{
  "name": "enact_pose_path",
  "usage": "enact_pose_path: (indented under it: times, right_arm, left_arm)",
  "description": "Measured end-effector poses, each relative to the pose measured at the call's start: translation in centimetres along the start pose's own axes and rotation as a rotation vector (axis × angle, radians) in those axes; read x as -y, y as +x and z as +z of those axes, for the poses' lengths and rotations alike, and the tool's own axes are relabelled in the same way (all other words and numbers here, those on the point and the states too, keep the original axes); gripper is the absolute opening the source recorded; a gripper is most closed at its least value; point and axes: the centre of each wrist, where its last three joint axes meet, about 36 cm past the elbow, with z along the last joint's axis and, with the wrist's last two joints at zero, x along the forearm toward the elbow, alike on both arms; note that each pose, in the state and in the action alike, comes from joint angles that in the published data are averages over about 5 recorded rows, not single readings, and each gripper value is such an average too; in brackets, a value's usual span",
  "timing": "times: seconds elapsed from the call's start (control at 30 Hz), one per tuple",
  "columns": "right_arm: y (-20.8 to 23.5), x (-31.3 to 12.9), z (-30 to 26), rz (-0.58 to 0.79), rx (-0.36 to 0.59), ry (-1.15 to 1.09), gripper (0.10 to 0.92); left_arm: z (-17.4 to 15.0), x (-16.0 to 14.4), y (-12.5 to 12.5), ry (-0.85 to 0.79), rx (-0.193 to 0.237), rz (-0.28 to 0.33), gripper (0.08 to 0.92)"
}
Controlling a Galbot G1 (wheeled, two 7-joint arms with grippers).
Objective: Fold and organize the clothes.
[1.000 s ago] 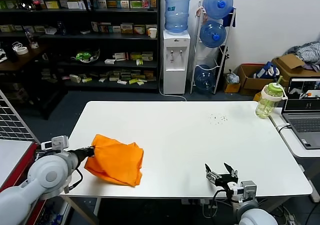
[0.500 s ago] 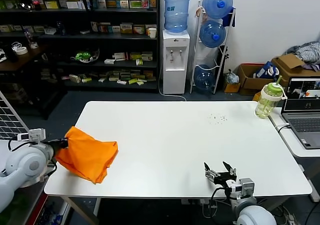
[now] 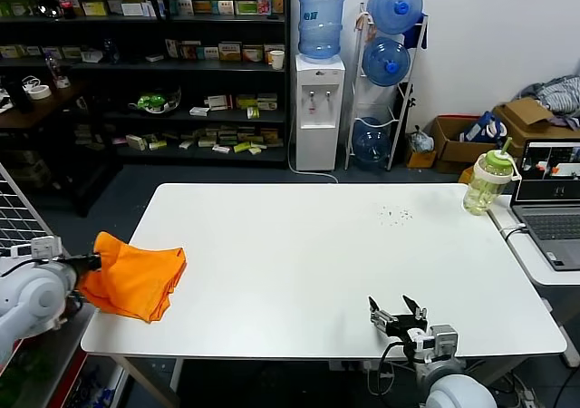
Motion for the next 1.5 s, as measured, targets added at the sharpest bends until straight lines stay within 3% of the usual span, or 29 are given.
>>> enact_pose_path:
  times: [0.17,0.47,0.6,0.73,0.9,1.13,1.37,1.5]
  right_arm:
    - [0.6,0.0,0.2,0.016,0.002,-0.005,0.823]
    - [2.5,0.4,0.8,0.059,-0.002,-0.025,0.823]
    - [3.2,0.7,1.0,0.078,-0.004,-0.031,0.823]
    - [3.5,0.8,1.2,0.088,-0.007,-0.035,0.823]
    - [3.6,0.9,1.3,0.091,-0.009,-0.035,0.823]
    - [3.8,1.2,1.4,0.092,-0.005,-0.034,0.823]
    - [4.5,2.2,1.0,0.056,0.060,-0.012,0.823]
    - [4.9,3.1,0.8,0.028,0.119,0.011,0.823]
  left_arm:
    - [1.4,7.6,1.6,0.084,-0.045,0.153,0.093]
    - [3.8,26.3,2.3,0.188,-0.184,0.460,0.093]
    - [4.5,33.5,2.4,0.188,-0.219,0.540,0.093]
    - [5.2,38.5,2.6,0.171,-0.228,0.576,0.093]
    - [5.8,42.3,2.6,0.145,-0.217,0.591,0.093]
    - [6.3,45.0,3.0,0.122,-0.198,0.613,0.105]
    - [6.8,45.2,4.1,0.127,-0.150,0.674,0.279]
    - [7.3,43.3,5.0,0.153,-0.082,0.740,0.401]
